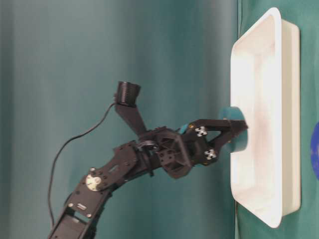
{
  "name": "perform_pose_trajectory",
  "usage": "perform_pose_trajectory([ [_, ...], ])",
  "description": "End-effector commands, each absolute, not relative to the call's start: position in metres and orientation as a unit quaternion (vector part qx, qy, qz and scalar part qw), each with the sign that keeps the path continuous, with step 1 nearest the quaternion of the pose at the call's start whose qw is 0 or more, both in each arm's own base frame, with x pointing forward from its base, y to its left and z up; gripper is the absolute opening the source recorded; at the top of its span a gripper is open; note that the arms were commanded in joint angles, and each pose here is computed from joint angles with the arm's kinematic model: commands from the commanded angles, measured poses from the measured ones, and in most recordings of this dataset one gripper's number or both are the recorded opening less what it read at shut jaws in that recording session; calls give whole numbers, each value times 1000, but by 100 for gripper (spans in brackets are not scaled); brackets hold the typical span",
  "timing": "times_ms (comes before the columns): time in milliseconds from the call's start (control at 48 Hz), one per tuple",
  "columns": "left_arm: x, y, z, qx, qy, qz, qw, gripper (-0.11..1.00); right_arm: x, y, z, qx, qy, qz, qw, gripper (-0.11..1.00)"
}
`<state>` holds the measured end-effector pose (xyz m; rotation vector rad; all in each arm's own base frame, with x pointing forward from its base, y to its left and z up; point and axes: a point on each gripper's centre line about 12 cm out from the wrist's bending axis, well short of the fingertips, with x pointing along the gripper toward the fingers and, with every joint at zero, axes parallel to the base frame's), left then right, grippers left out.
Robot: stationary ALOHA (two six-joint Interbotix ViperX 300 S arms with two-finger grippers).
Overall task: Pick up the tape from a random location and place it into the white case.
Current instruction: 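Lower the teal roll into the white tray and open the left gripper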
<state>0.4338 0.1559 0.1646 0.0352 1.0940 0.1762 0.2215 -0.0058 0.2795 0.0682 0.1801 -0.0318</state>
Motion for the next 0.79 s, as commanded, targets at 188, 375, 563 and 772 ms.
perform_pose_trajectory([
  [188, 440, 165, 147, 16, 515, 90, 852, 21, 225, -7, 288, 33, 79, -18, 996, 92],
  [375, 442, 166, 140, 17, 516, 89, 852, 21, 225, -7, 288, 33, 79, -18, 996, 92],
  [563, 441, 166, 139, 23, 517, 85, 851, 21, 225, -7, 288, 32, 79, -18, 996, 92],
  [772, 443, 167, 141, 24, 515, 84, 852, 21, 225, -7, 288, 32, 79, -18, 996, 92],
])
